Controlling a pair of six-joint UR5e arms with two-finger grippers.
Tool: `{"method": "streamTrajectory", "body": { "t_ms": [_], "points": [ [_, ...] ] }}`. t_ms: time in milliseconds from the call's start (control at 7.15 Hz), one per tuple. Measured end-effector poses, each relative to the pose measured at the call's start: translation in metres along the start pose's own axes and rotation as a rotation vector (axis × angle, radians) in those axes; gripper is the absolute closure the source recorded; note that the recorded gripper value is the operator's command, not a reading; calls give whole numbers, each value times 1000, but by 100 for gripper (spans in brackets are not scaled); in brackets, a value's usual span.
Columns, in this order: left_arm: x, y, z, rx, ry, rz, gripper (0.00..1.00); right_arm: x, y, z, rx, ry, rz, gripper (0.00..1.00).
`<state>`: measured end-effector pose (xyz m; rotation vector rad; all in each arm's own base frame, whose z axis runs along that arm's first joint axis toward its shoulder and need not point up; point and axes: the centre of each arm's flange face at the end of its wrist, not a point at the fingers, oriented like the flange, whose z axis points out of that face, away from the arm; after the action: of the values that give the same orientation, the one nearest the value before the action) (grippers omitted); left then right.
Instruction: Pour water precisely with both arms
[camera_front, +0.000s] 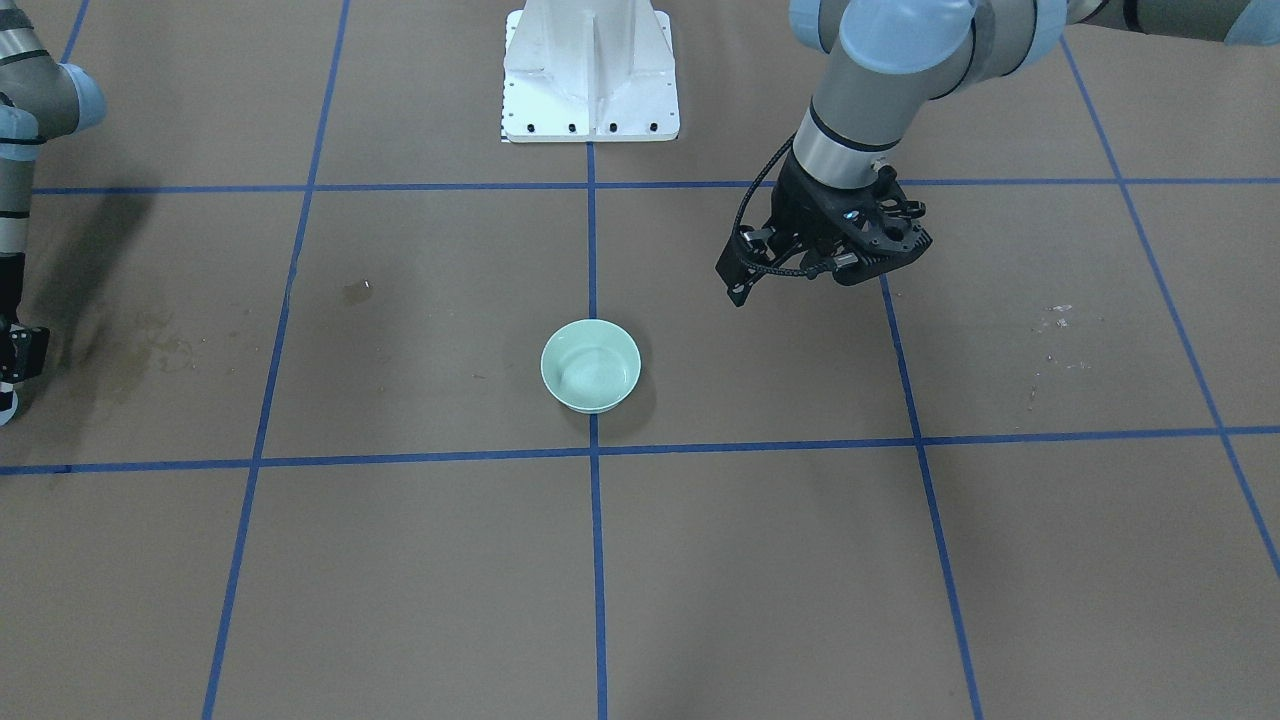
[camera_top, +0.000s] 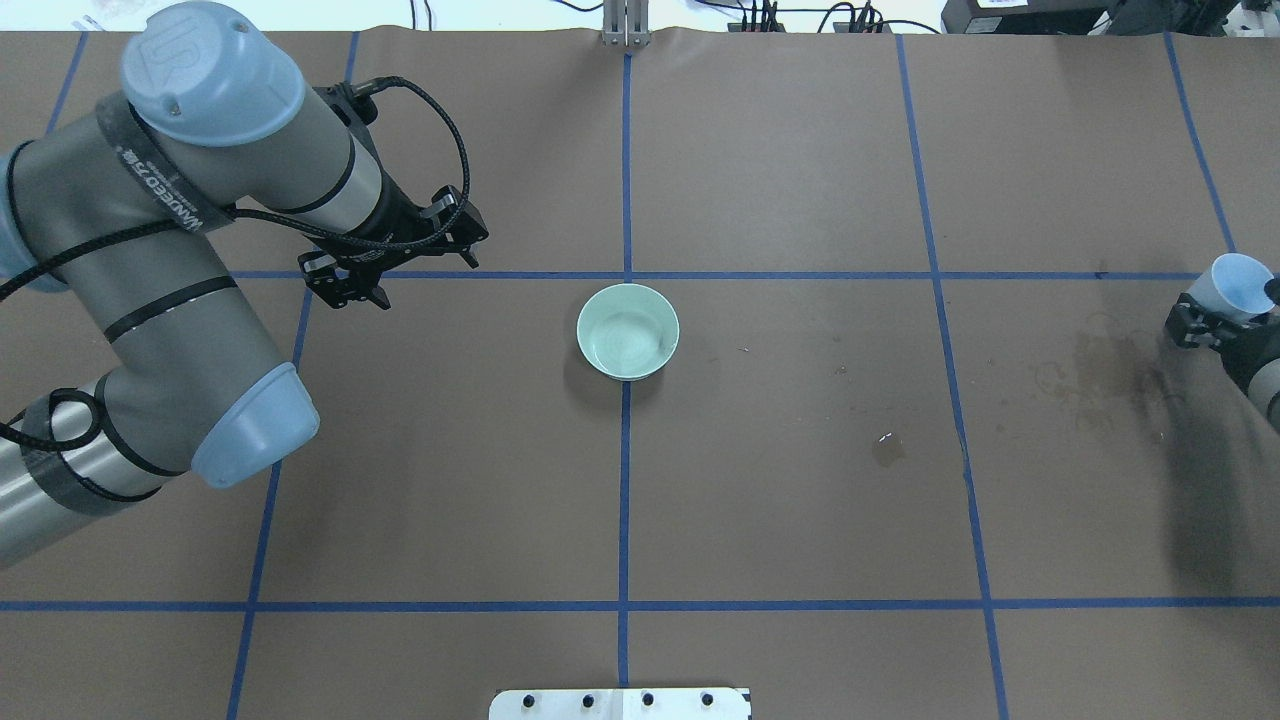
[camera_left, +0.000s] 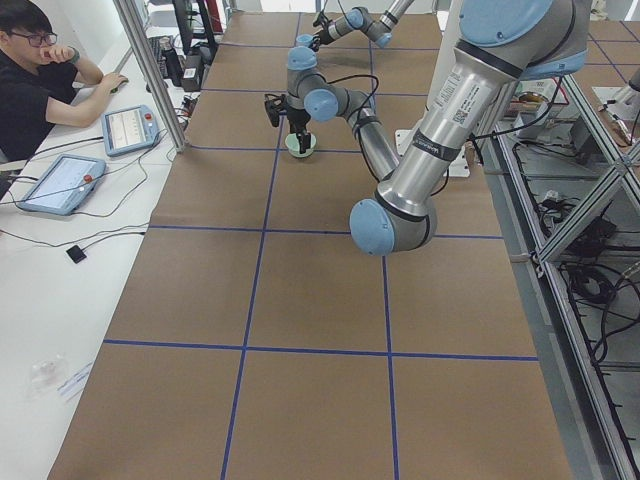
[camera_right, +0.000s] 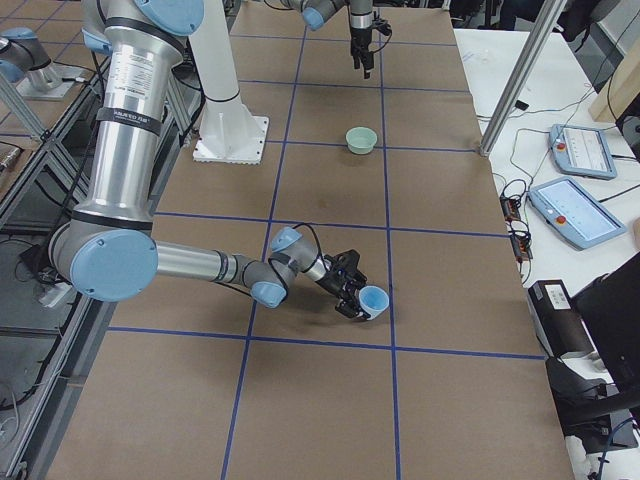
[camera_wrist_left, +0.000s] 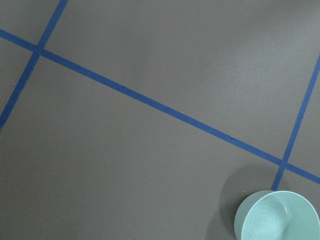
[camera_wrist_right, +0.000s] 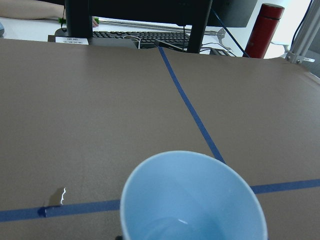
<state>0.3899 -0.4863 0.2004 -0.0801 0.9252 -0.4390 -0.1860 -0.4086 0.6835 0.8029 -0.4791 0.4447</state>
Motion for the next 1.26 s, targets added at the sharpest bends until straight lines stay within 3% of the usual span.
{"method": "streamTrajectory", "body": {
  "t_ms": [280, 559, 839, 1118, 1258],
  "points": [
    [0, 0, 0, 0, 1, 2, 0, 15, -54, -2, 8, -92, -75, 100],
    [-1, -1, -1, 1, 1, 2, 0, -17, -97, -9, 27, -211, -137, 100],
    [-1, -3, -3, 5, 3, -1, 0, -57, -162, -20, 49, -387, -249, 100],
    [-3, -7, -10, 15, 13, 14, 0, -110, -210, -40, 85, -537, -297, 100],
    [-10, -11, -17, 24, 16, 67, 0, -137, -220, -48, 42, -628, -323, 100]
  ]
}}
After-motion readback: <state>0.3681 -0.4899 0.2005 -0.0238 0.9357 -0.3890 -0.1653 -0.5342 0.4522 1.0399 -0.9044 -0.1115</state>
